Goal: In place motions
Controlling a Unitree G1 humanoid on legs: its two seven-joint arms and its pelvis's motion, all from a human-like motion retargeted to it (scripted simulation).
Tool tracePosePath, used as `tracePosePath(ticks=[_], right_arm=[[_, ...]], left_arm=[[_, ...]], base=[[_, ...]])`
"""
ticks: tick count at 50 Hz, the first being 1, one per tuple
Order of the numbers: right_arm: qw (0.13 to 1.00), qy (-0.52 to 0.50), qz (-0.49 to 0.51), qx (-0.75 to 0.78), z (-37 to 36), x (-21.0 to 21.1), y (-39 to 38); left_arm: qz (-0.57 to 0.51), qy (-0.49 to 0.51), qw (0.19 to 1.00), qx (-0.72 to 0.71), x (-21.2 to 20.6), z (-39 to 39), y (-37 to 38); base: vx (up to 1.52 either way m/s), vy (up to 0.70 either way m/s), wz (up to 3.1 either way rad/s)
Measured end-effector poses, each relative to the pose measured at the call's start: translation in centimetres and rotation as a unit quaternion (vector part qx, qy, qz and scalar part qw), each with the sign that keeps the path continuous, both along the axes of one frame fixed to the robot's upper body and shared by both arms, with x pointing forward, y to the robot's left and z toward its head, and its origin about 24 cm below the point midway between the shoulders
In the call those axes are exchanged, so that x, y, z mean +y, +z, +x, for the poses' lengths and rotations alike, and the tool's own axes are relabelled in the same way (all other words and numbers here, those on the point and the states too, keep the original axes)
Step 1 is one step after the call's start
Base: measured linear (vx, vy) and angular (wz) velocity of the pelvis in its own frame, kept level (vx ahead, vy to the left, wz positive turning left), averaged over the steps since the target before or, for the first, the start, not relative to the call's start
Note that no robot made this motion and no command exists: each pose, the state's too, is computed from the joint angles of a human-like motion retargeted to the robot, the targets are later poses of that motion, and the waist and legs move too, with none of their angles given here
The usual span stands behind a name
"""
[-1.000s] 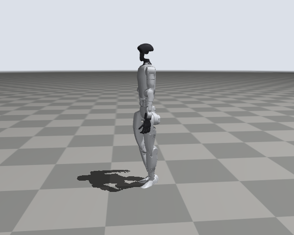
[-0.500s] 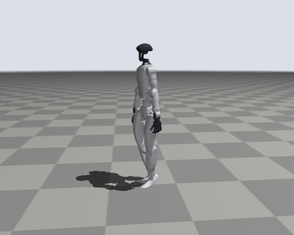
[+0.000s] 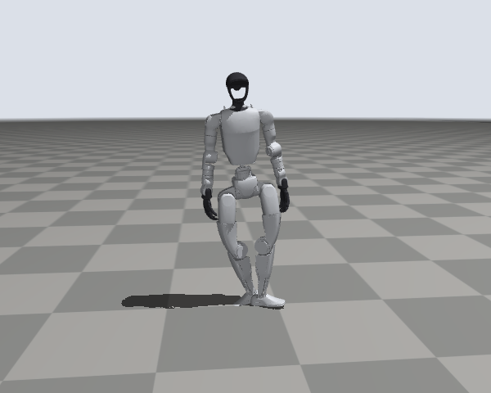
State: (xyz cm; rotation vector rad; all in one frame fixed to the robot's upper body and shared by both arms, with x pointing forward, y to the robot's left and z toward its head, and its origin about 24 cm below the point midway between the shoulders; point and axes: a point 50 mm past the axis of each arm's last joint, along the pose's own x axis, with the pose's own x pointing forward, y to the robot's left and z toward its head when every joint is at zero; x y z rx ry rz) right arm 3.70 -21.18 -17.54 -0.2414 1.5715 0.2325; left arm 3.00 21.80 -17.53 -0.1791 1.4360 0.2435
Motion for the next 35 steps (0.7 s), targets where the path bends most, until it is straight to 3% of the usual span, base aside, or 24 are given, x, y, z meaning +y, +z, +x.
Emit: tracePosePath(ticks=[13, 25, 35], right_arm=[[0.996, -0.072, -0.022, 0.054, -2.4, -1.1, 0.2], [0.996, -0.010, 0.019, -0.088, 4.7, 1.3, 0.4], [0.997, 0.041, 0.041, -0.052, 2.7, 2.6, 0.0]], left_arm=[[-0.002, 0.110, 0.994, 0.021, -1.4, -1.3, -0.3], [-0.014, 0.206, 0.973, 0.101, -2.5, -7.3, 0.0], [0.017, 0.231, 0.970, 0.067, 0.8, -6.1, 0.4]], base=[[0.14, 0.31, 1.25], [0.16, 0.09, 0.05], [0.23, -0.03, 0.49]])
